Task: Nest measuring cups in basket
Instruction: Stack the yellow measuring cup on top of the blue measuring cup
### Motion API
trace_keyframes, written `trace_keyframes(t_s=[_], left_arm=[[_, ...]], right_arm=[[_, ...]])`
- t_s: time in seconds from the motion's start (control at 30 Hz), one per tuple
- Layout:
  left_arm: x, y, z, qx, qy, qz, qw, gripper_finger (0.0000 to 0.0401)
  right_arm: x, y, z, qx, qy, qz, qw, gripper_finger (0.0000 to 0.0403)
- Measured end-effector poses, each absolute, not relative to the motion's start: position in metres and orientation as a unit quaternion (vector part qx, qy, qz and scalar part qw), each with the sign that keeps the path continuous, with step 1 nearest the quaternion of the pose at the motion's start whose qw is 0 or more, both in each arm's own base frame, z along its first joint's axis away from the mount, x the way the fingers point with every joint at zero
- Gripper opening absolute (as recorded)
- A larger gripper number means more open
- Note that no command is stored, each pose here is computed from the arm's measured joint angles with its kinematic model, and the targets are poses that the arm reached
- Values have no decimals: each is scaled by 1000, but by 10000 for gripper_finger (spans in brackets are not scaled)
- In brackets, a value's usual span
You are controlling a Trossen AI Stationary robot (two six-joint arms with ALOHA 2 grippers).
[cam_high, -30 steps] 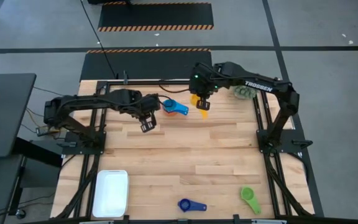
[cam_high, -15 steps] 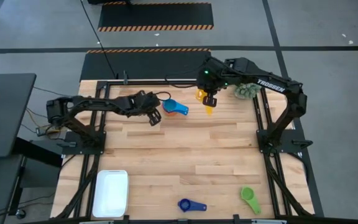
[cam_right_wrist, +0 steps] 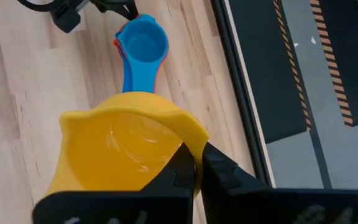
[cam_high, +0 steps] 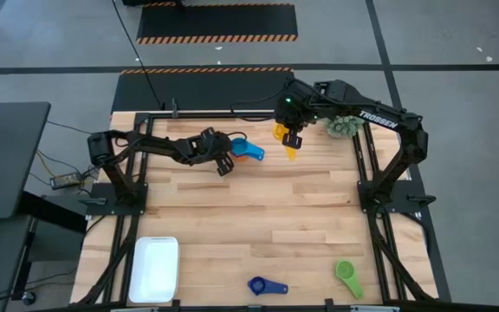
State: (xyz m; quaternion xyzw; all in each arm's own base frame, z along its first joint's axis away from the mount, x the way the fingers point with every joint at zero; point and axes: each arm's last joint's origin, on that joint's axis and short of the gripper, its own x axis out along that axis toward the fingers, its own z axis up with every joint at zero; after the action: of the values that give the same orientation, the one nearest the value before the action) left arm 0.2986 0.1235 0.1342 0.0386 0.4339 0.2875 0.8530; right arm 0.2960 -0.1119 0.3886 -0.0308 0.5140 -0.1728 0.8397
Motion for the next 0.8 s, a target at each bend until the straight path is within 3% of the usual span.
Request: trace_keyframes(t_s=[0.33,0.53,0.8], left_arm=[[308,121,136,53,398,207,892,0],[308,117,131,25,411,208,887,0],[290,106,174,10,402,211,891,0]], right_arm=[[296,-113,388,-30,514,-174,839,10],[297,-115,387,-39,517,-164,839,10],[317,-126,371,-113,526,-105,837,10]])
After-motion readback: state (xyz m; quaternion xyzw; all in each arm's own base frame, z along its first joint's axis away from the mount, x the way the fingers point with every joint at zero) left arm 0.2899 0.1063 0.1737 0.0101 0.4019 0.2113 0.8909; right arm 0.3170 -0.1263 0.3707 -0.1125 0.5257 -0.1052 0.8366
